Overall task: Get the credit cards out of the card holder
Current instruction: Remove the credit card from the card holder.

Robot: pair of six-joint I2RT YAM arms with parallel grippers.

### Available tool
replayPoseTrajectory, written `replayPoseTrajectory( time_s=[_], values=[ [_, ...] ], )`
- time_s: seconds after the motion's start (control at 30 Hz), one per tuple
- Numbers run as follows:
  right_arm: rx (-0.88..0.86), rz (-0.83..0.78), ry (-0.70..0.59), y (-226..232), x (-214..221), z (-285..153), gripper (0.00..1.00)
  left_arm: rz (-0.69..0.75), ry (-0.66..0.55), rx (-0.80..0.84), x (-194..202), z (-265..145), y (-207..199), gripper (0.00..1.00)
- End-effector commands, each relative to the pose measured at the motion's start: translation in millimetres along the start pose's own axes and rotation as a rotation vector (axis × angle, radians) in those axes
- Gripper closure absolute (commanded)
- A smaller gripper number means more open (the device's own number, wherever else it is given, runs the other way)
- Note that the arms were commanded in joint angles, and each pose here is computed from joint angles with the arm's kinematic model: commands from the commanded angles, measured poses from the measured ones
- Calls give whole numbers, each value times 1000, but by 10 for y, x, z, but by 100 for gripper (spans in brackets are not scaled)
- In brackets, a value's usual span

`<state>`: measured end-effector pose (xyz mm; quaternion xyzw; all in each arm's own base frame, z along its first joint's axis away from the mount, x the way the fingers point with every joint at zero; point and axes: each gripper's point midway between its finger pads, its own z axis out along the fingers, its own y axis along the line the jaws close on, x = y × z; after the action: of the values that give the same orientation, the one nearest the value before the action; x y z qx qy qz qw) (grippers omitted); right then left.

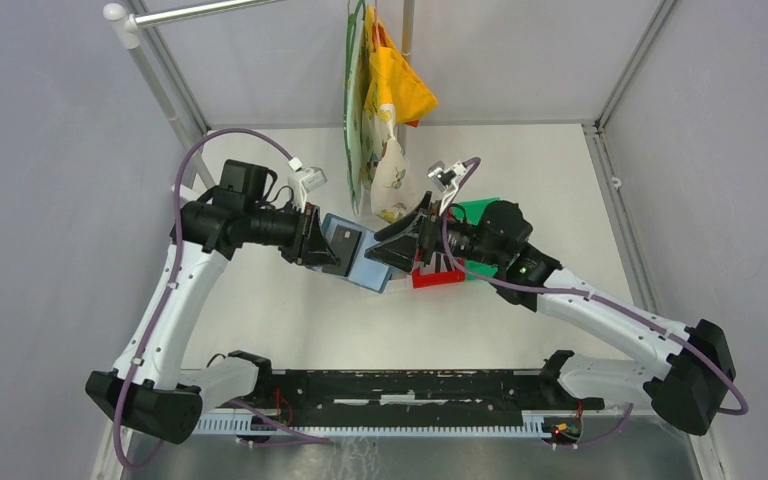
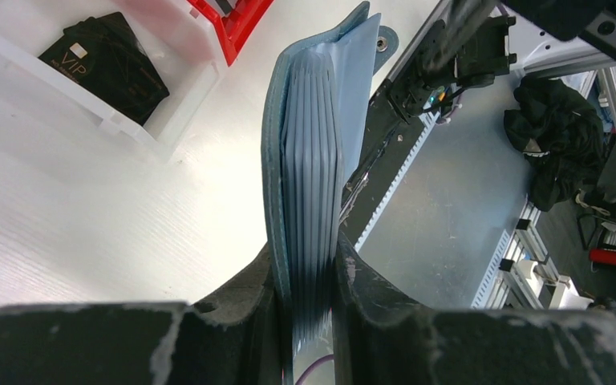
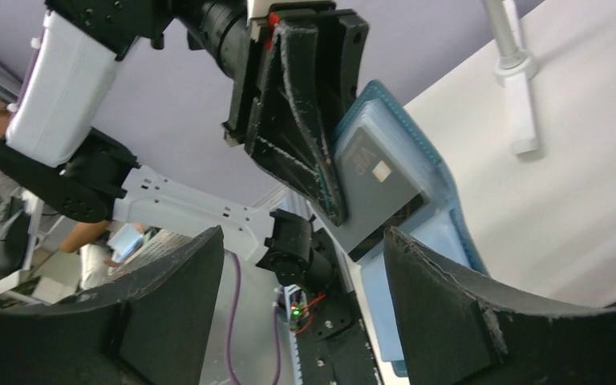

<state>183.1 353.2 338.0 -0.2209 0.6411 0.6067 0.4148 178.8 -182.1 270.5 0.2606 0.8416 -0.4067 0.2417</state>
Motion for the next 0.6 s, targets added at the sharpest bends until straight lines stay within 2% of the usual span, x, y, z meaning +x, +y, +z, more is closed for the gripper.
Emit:
replayPoseTrajectory(
  time_s=[0.0, 0.13, 0.57],
  values=[
    [-149, 45, -32, 271, -20, 2, 26, 82, -25, 47, -142, -66, -122, 98],
    [-210, 132, -4, 278, 155, 31, 35, 93, -35, 82, -174, -88, -205, 98],
    [-237, 173, 41, 291, 339, 156, 38, 132, -69, 194, -227, -186, -480, 98]
  ],
)
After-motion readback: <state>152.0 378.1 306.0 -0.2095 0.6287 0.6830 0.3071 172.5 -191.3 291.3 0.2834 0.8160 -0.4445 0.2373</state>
